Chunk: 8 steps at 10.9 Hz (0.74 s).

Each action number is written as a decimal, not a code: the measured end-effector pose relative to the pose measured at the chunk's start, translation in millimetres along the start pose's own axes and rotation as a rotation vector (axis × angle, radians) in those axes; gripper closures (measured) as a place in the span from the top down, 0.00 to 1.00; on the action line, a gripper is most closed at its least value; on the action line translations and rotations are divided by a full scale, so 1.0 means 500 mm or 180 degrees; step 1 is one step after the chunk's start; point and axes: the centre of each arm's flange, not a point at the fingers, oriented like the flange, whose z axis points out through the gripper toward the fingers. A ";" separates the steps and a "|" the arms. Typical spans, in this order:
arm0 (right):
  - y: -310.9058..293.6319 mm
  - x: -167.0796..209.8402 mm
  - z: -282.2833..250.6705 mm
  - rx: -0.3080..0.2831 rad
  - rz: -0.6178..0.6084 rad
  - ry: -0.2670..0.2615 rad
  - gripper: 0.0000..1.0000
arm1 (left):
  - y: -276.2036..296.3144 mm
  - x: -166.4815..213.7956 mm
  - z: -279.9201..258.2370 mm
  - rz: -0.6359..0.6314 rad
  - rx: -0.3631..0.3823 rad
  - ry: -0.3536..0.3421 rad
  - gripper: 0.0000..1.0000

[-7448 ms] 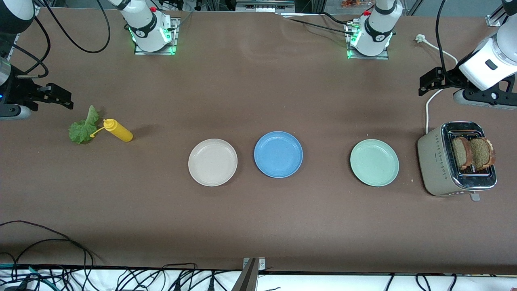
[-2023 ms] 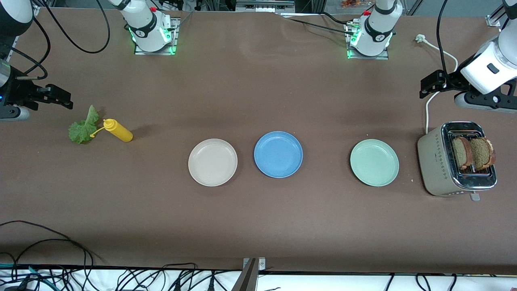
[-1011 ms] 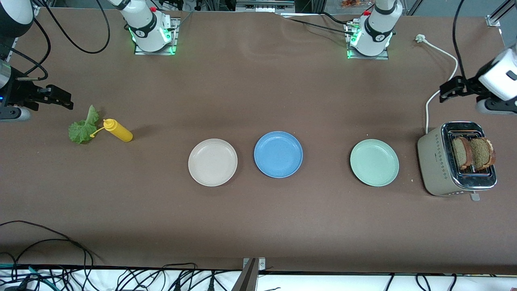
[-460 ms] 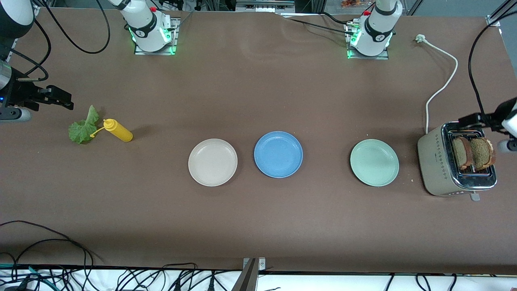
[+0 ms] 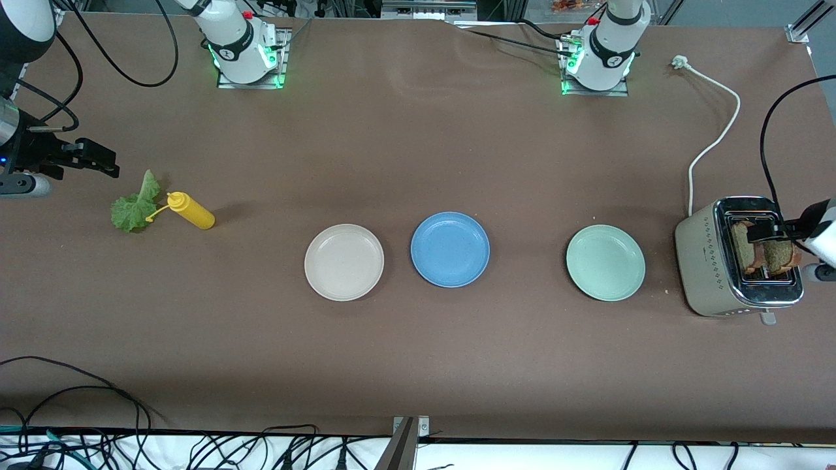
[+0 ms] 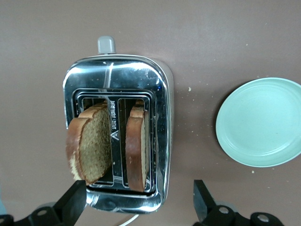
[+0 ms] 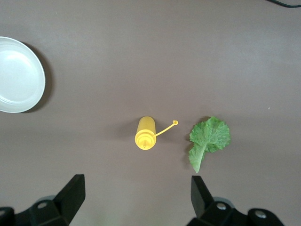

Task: Make sandwich in blue plate with both arms
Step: 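Move the left gripper over the toaster toward the bread slice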

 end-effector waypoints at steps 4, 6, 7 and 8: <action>0.000 0.000 0.001 0.0000 0.0000 -0.0002 1.00 | -0.006 0.024 0.075 0.0008 0.0013 -0.0152 1.00; 0.000 0.000 0.001 0.0000 0.0000 -0.0002 1.00 | -0.027 0.029 0.127 -0.0037 -0.0017 -0.0279 0.97; 0.000 0.000 0.001 0.0000 0.0000 -0.0002 1.00 | -0.028 0.030 0.152 -0.0038 -0.0030 -0.0346 0.88; 0.000 0.000 0.001 0.0000 0.0000 -0.0003 1.00 | -0.026 0.032 0.168 -0.0031 -0.0037 -0.0384 0.73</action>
